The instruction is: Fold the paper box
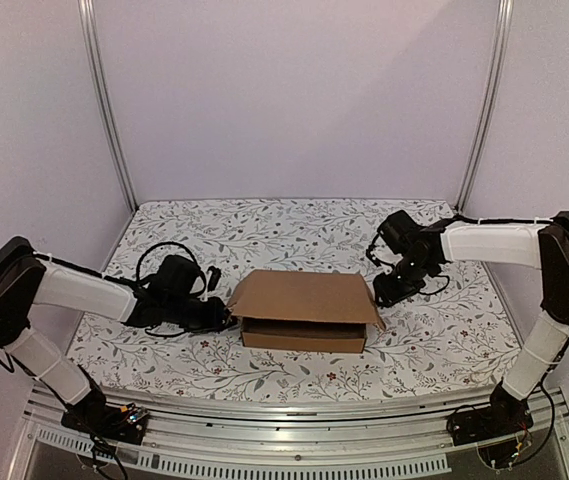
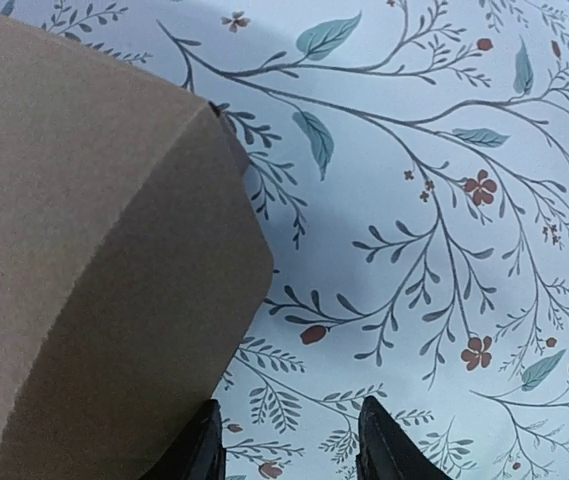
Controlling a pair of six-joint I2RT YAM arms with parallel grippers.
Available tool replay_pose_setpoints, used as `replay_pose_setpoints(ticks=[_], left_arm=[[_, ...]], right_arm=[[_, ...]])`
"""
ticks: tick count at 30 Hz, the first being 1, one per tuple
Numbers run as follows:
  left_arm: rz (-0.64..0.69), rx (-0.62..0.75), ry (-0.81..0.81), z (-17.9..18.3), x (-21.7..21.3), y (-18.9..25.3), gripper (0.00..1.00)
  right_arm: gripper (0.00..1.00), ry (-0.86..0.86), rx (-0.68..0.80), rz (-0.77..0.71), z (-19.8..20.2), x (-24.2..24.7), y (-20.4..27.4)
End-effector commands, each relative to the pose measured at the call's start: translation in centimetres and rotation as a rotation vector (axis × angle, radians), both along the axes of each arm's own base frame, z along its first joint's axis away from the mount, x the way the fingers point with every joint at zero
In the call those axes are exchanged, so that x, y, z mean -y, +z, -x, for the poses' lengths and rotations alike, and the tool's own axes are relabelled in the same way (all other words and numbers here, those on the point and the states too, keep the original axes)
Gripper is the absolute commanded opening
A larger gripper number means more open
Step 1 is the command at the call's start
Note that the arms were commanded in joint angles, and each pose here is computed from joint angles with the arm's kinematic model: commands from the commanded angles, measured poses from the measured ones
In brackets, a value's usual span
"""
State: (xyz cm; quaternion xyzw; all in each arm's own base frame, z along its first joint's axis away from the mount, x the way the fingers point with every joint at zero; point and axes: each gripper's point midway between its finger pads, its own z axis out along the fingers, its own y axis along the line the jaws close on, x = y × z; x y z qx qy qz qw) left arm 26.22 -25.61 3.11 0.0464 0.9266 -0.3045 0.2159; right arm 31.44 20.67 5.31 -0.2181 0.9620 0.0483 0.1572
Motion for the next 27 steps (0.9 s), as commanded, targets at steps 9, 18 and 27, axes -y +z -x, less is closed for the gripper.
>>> replay_pose_setpoints(ticks=[9, 18, 27], left_arm=[[-0.155, 0.031, -0.089, 2.9, -2.9, 0.5, 0.31], [-0.287, 0.235, -0.222, 4.1, -3.4, 2.7, 0.46], [-0.433, 0.434, -0.314, 5.1, -2.3, 4.8, 0.51]], right_arm=[[0.53, -0.084, 0.045, -0.078, 4.2, 2.8, 4.1], [0.58, -0.092, 0.051, -0.277, 6.6, 1.5, 6.0], [0.59, -0.071, 0.052, -0.317, 6.1, 0.5, 6.3]])
